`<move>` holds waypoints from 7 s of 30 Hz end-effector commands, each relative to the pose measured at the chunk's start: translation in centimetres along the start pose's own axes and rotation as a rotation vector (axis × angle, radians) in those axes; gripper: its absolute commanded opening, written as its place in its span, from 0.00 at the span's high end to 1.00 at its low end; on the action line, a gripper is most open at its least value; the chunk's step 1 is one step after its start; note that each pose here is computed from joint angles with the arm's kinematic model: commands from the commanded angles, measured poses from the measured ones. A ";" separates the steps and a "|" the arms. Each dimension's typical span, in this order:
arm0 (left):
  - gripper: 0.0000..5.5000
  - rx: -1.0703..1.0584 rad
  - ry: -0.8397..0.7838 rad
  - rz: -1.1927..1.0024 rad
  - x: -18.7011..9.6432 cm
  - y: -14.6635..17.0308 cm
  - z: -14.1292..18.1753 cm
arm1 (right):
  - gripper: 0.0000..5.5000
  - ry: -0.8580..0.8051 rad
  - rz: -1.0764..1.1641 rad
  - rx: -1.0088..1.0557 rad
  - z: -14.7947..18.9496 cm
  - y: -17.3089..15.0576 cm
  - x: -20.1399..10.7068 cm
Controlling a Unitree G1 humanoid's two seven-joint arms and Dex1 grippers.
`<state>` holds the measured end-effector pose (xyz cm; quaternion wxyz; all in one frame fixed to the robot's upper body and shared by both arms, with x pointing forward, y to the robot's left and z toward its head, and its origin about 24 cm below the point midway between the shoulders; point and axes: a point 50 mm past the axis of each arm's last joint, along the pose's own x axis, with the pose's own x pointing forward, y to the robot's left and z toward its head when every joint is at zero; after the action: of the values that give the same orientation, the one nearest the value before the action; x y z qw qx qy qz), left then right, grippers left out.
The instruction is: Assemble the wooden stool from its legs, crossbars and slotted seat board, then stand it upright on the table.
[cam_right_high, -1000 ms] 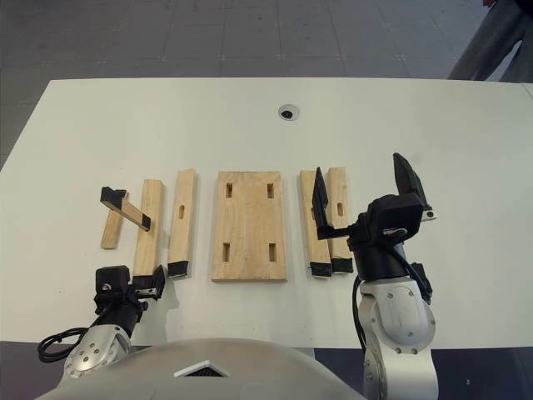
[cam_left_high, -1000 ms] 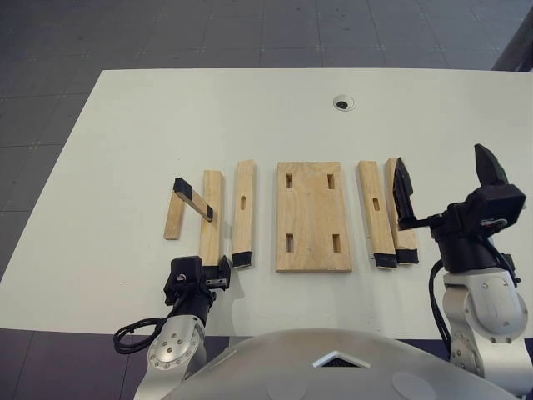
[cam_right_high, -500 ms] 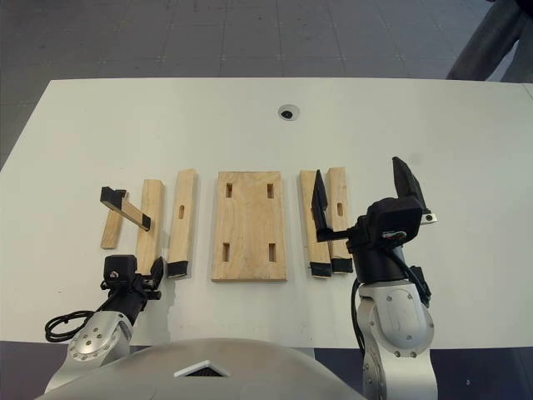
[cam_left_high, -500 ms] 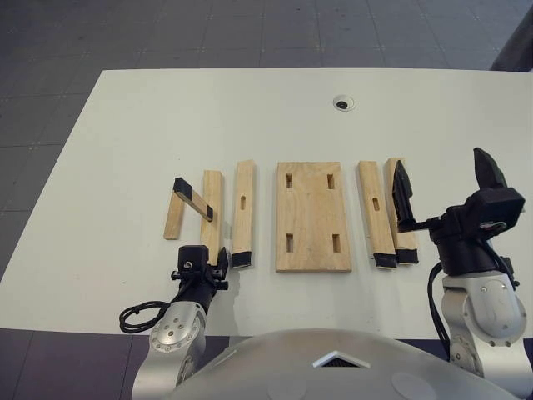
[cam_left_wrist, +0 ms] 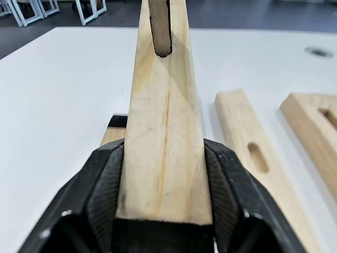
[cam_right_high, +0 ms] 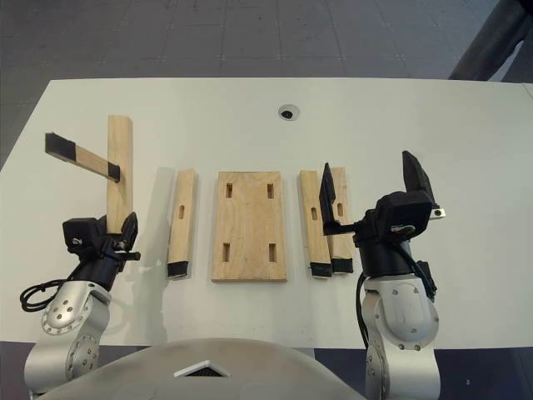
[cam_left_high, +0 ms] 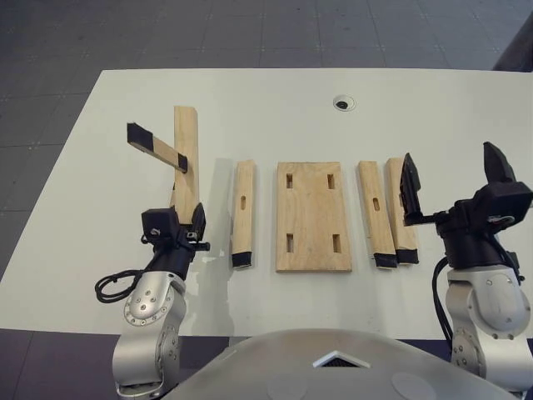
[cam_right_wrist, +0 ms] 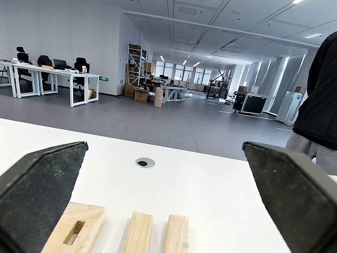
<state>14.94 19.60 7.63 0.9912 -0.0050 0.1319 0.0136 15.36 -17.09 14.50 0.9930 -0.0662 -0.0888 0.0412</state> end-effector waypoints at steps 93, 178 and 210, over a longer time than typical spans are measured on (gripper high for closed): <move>0.63 -0.421 0.053 -1.444 -2.5 -7.2 2.2 | 0.63 0.129 1.302 0.908 3.5 6.5 1.5; 0.04 1.578 -0.285 -1.078 0.2 -8.4 0.6 | 0.63 0.088 1.005 0.761 1.4 0.8 5.5; 0.04 1.640 -0.085 -1.312 -3.5 -5.6 -1.6 | 0.63 0.116 1.012 0.732 1.3 0.9 5.6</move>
<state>13.00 13.04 9.17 0.5471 0.6188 -0.0392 -0.5623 20.51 -15.64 16.28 0.8125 0.2565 0.0268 0.5228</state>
